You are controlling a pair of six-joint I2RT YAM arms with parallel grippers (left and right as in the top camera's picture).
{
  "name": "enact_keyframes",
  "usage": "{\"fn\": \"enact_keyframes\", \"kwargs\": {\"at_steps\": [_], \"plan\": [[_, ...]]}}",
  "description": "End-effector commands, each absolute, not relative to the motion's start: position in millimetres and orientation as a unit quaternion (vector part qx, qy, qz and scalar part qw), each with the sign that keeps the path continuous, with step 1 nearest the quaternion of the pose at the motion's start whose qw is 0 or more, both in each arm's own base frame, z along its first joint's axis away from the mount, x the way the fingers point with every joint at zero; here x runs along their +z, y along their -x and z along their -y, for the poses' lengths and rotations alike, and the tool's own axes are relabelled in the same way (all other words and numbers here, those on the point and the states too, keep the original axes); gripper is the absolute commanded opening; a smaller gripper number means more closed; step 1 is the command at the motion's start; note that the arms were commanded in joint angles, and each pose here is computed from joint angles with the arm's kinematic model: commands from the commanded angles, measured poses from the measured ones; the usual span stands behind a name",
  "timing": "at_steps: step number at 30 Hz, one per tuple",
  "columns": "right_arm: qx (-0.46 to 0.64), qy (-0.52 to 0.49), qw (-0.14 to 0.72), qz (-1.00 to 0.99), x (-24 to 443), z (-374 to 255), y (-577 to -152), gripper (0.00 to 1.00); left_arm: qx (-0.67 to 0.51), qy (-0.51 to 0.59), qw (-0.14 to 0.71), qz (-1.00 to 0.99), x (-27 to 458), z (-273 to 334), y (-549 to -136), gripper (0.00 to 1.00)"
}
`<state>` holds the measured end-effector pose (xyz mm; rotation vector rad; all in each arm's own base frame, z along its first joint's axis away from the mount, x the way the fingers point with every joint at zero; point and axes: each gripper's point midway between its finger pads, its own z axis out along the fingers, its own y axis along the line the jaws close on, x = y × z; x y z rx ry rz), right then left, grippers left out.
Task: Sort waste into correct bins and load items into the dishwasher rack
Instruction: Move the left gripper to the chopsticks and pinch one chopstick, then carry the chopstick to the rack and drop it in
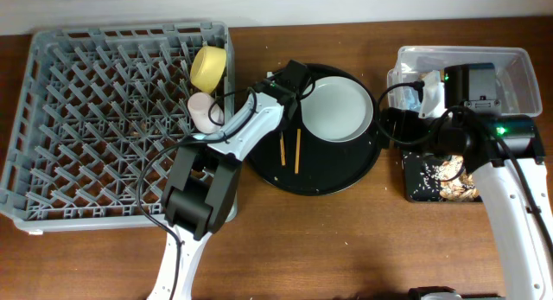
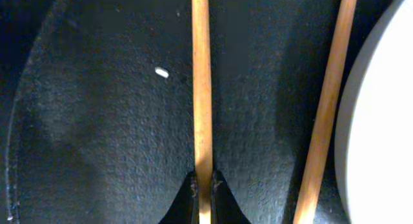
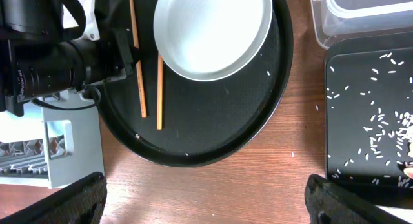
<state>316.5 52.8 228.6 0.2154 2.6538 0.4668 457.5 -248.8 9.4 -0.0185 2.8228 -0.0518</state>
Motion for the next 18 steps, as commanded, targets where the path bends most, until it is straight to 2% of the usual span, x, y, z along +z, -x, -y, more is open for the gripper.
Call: {"fn": "enact_keyframes", "kwargs": {"at_steps": [1, 3, 9, 10, 12, 18], "plan": [[0.163, -0.074, 0.226, -0.957, 233.2, -51.9, -319.2, 0.99, -0.023, -0.031, 0.139, -0.990, 13.9, 251.6, -453.9, 0.01], [0.163, -0.074, 0.226, -0.957, 233.2, -51.9, -319.3, 0.98, -0.022, -0.056, 0.148, -0.987, 38.4, 249.8, -459.5, 0.01], [0.163, -0.074, 0.226, -0.957, 233.2, -51.8, -319.3, 0.98, -0.026, -0.074, 0.204, -0.976, 153.1, 217.8, -475.3, 0.00], [0.163, -0.074, 0.226, -0.957, 233.2, -51.9, -319.3, 0.98, -0.023, -0.069, 0.206, -0.976, 168.1, 204.3, -473.9, 0.00], [0.163, -0.074, 0.226, -0.957, 233.2, -51.9, -319.2, 0.98, -0.007, -0.016, 0.197, -0.980, 204.9, 136.7, -462.7, 0.00], [0.163, -0.074, 0.226, -0.957, 233.2, -51.9, -319.2, 0.98, 0.027, 0.043, 0.162, -0.985, 234.0, 28.6, -432.8, 0.00]]}}
